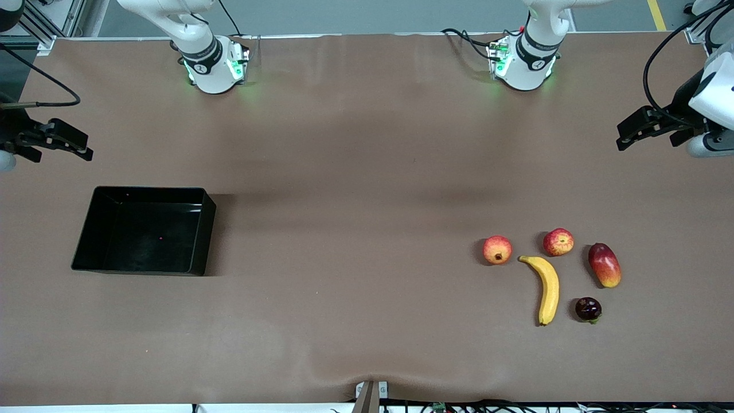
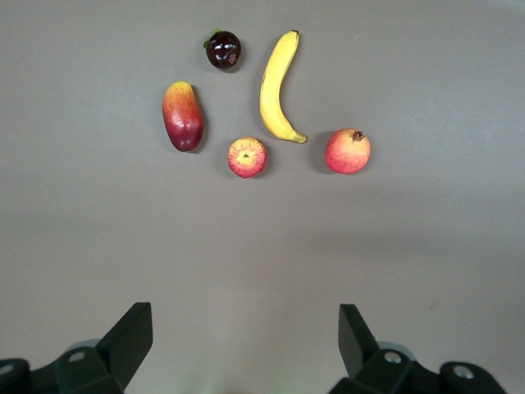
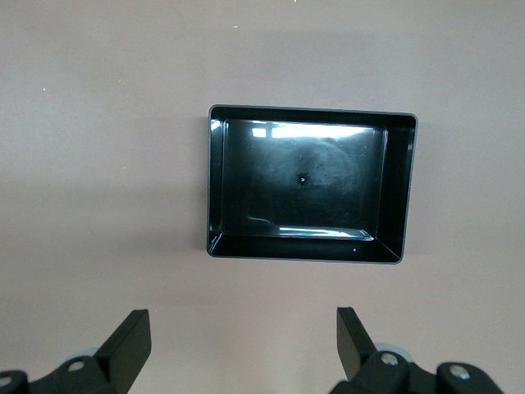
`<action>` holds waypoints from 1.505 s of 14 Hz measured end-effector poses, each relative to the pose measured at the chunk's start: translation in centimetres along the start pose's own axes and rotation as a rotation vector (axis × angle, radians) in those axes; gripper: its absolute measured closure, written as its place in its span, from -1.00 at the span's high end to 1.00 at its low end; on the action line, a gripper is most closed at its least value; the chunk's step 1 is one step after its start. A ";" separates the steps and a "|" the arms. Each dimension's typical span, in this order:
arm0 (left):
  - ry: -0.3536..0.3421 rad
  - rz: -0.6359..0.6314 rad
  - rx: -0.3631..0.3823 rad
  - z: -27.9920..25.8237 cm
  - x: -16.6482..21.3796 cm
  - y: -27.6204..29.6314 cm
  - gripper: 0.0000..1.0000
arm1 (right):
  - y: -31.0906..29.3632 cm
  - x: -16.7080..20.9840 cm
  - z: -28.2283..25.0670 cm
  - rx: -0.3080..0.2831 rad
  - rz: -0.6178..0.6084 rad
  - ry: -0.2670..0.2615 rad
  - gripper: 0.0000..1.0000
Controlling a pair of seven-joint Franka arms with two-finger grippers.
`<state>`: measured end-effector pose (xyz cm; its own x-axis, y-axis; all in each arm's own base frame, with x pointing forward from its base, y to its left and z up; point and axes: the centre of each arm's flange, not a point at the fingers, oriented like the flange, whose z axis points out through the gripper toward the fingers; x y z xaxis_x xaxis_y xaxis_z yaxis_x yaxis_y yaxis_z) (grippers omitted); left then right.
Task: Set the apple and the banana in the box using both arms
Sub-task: 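Move the left gripper toward the red-yellow apple beside the banana, then lower the left gripper over the apple while the right gripper reaches the box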
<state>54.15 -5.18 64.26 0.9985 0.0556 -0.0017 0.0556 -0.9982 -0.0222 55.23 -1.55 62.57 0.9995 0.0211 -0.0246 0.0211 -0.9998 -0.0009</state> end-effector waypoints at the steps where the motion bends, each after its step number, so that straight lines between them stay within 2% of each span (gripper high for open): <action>1: 0.000 0.002 0.000 0.0 0.0 0.1 1.00 | 0.0 0.0 0.0 0.000 0.000 -0.001 1.00; 6: -0.006 0.004 0.000 0.3 0.1 0.2 1.00 | 0.0 0.0 0.2 0.000 -0.001 -0.006 1.00; 10: -0.047 0.002 -0.002 3.3 1.9 0.2 1.00 | -1.1 0.0 0.2 0.000 0.003 -0.006 1.00; 13: -0.084 0.001 -0.005 7.3 4.0 0.2 1.00 | -1.9 0.1 0.2 -0.001 0.004 -0.005 1.00; 16: -0.078 -0.002 -0.011 13.2 5.2 0.2 1.00 | -2.0 0.1 0.2 -0.001 0.005 -0.006 1.00; 21: -0.007 -0.050 -0.026 23.8 5.0 -2.4 1.00 | -1.9 0.1 0.3 -0.001 0.006 -0.007 1.00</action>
<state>58.94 -1.99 40.51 0.9944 0.1054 -0.0081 0.1055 -0.9944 0.0032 55.24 0.40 62.29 0.9994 0.0148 -0.0313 0.0148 -0.9999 0.0001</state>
